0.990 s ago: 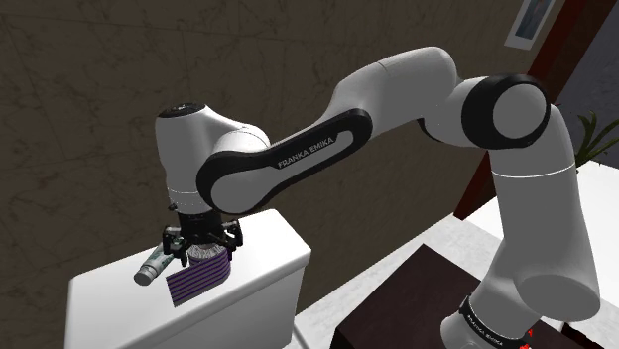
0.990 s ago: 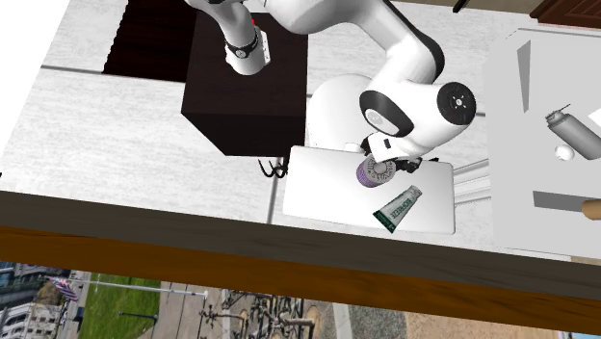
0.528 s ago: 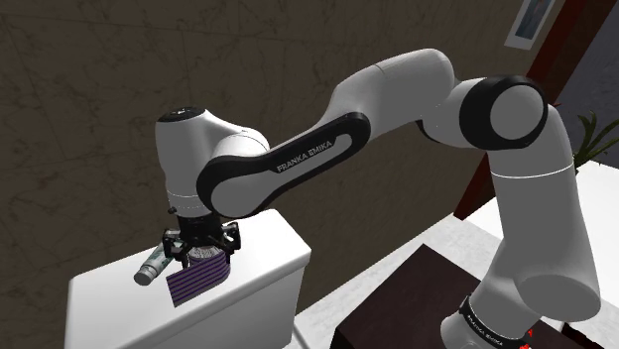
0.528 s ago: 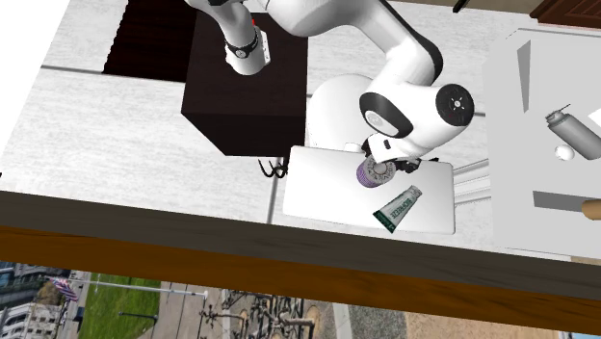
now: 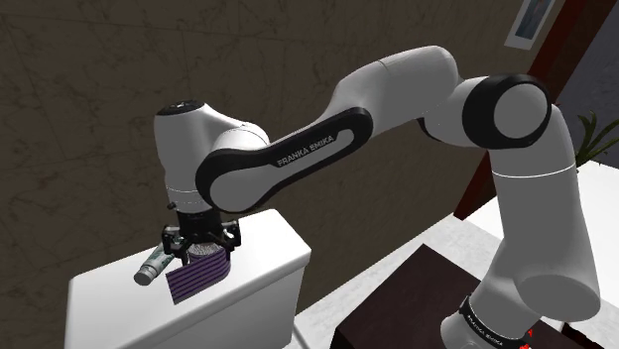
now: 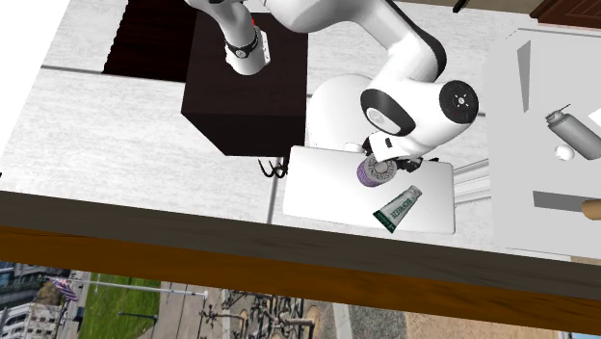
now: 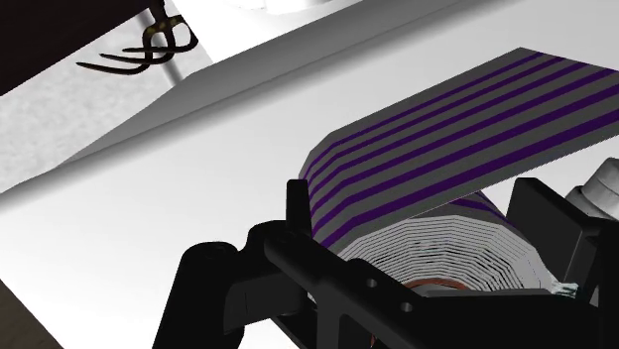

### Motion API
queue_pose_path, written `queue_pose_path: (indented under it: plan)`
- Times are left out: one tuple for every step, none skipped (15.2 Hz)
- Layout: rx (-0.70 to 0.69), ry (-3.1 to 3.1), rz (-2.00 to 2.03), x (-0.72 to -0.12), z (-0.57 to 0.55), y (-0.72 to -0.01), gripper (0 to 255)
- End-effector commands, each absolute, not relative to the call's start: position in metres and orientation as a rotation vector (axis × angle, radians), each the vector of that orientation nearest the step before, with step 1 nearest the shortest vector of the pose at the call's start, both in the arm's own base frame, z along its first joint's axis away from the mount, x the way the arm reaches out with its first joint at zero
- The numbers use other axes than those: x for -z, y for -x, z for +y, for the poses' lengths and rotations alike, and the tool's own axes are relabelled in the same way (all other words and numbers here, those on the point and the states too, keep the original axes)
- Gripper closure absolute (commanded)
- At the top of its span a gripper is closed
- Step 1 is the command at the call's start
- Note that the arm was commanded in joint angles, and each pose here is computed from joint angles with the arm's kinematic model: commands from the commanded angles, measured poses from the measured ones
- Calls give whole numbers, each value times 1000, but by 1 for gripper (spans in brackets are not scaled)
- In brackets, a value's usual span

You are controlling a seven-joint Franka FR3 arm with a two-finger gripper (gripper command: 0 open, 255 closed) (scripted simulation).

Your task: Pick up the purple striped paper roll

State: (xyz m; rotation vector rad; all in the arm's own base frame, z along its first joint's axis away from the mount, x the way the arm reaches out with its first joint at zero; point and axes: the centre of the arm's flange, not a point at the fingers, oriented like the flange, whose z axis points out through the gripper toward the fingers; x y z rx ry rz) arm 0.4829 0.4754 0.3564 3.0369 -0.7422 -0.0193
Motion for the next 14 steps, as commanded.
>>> queue_pose_path:
  plan:
    - [19,-3037,-742,-367,476,-483,255]
    - [19,-3037,-742,-372,476,-483,255]
    - [19,-3037,-742,-378,476,-483,255]
    - [19,-3037,-742,-383,476,-483,255]
    - [19,-3037,-742,-388,476,-483,255]
    - [19,-3037,-742,-393,476,-483,255]
    - [19,-3037,-742,-399,476,-483,255]
    - [19,-3037,-742,-404,476,-483,255]
    - [19,-3037,-742,-409,476,-483,255]
    - [19,-3037,-742,-415,476,-483,255]
    - [19,-3037,-742,-420,476,-483,255]
    - [19,-3037,-742,-425,476,-483,255]
    - [19,-3037,-742,-426,476,-483,255]
    - [19,-3037,-742,-426,476,-483,255]
